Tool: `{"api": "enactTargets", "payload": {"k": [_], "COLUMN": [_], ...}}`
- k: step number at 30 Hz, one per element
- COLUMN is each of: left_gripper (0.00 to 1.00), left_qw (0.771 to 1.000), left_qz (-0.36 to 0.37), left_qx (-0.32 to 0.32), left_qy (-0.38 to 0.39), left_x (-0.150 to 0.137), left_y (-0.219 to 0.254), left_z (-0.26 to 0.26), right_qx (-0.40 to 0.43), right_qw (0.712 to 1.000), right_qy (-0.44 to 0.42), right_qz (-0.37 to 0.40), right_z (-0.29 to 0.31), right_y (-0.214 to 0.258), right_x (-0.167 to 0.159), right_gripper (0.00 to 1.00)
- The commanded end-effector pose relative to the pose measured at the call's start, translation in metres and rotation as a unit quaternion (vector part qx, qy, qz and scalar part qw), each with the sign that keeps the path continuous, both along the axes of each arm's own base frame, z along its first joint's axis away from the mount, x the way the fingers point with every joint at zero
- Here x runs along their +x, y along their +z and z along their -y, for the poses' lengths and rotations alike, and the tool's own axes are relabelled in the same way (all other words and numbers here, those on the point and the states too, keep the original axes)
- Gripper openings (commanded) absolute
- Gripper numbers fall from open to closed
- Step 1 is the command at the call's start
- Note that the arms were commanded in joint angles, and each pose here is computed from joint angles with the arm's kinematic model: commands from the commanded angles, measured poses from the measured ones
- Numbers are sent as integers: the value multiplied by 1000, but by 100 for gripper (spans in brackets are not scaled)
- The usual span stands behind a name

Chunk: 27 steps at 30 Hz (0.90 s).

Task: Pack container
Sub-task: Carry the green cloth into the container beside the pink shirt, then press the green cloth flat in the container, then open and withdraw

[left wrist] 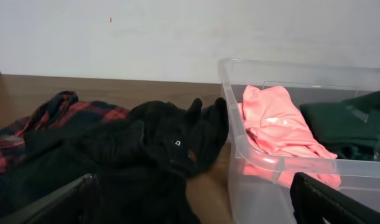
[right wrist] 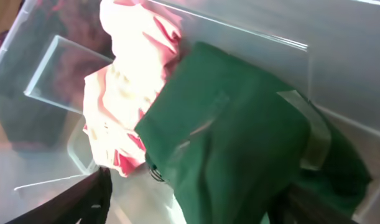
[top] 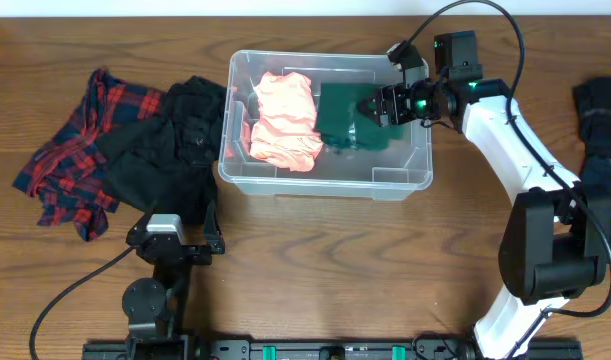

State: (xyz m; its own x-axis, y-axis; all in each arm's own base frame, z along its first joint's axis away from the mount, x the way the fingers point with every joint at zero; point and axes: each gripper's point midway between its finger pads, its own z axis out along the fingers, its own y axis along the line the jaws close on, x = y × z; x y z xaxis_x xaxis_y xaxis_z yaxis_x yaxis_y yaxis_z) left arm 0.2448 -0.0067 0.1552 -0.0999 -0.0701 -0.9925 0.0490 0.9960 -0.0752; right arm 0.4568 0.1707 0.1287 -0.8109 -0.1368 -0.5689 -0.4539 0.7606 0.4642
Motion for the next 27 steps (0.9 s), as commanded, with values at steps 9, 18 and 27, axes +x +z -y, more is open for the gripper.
{"api": "enactTargets", "payload": {"k": [9, 18, 27], "left_gripper": [98, 98, 98], "left_qw": [1000, 1000, 1000], "left_qz": [-23, -23, -23], "left_qx": [0, -1, 0], "left_qy": [-5, -5, -5], "left_x": [-1, -1, -1], "left_y": [-15, -15, -15], "left_z": [1, 1, 1], "right_qx": [-6, -54, -113], "right_qw": [998, 994, 991], "right_qy": [-25, -46, -45], "right_qz": [52, 82, 58], "right_z": [12, 19, 1], "right_y": [56, 103, 70], "right_x": [12, 13, 10], "right_gripper": [66, 63, 26]}}
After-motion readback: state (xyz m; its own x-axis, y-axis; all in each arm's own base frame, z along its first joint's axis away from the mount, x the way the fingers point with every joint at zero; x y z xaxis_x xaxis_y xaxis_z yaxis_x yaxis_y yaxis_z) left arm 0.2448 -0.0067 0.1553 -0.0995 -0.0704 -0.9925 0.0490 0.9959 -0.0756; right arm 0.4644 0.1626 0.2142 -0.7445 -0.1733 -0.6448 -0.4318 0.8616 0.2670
